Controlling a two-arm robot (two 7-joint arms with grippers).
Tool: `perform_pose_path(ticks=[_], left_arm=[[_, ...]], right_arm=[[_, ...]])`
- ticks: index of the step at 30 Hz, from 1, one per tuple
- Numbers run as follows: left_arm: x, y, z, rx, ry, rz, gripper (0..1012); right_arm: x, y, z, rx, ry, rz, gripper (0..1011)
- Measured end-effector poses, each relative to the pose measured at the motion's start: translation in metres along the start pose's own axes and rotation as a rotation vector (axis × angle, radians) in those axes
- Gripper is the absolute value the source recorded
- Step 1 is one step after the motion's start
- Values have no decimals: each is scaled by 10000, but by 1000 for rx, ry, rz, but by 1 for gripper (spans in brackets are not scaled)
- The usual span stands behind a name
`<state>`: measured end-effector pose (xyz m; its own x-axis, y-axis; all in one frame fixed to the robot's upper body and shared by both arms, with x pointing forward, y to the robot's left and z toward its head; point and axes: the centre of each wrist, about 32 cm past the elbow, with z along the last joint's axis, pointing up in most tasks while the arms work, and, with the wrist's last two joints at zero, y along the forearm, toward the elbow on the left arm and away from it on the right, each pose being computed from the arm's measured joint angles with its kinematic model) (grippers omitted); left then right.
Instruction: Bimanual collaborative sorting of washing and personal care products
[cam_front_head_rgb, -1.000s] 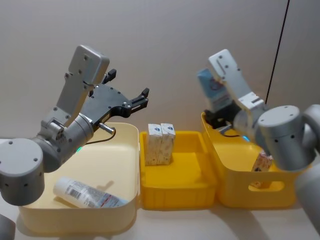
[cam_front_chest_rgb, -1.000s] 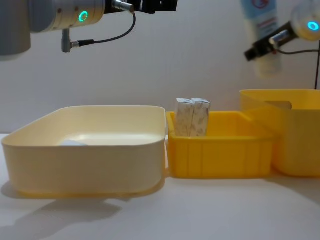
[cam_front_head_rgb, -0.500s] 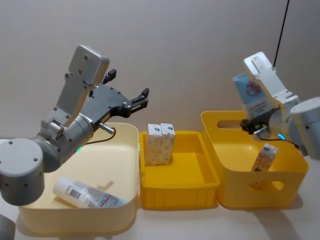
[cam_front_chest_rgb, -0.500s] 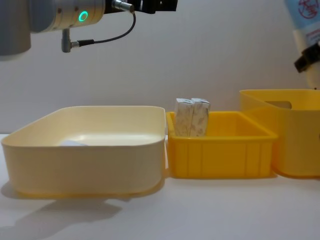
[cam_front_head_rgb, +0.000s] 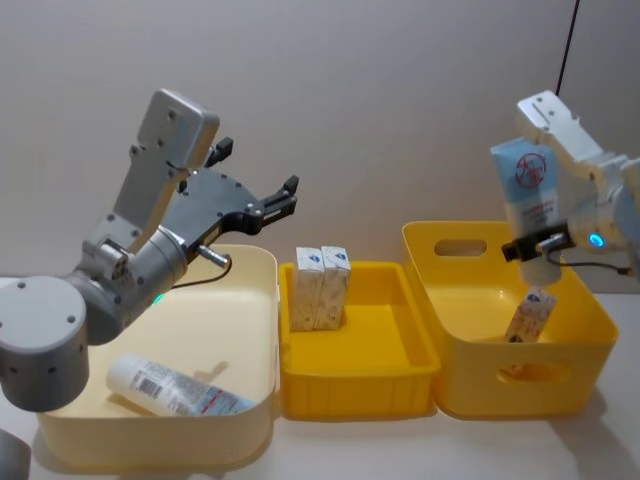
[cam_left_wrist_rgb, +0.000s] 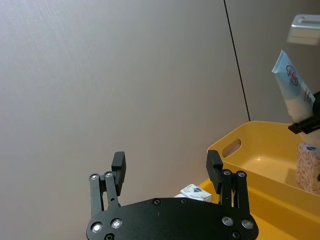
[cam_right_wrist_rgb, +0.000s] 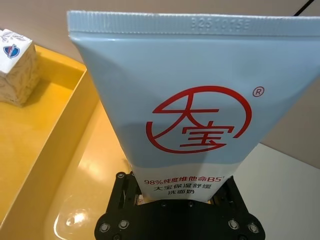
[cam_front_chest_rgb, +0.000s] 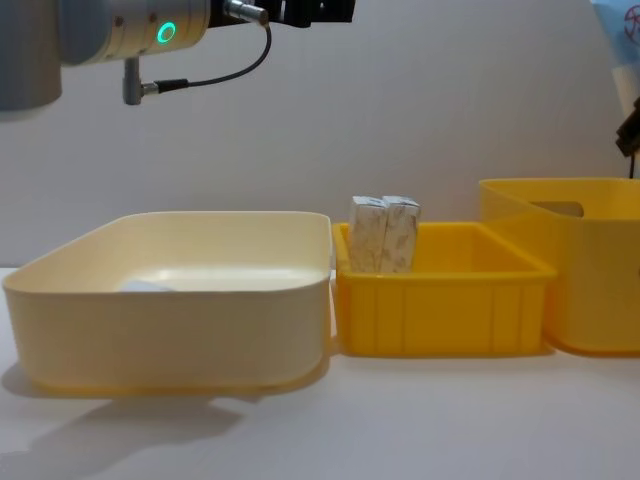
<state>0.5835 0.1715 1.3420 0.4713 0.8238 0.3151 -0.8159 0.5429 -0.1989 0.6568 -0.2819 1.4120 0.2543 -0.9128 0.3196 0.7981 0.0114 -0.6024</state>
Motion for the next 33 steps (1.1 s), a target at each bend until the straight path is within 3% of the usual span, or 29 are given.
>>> perform_pose_path(ticks=[2,8,18,33], left_arm=[[0,0,0,0,0,0,1004],[0,0,0,0,0,0,1003],[1,0,0,0,0,0,1004],[0,0,0,0,0,0,1003]], right_arm=[[75,13,48,-14,11,21,582],[208,24,131,-35,33,56,757],[325,21,200,-50,54,86,1000],[404,17,242,-61,69,106,1001]])
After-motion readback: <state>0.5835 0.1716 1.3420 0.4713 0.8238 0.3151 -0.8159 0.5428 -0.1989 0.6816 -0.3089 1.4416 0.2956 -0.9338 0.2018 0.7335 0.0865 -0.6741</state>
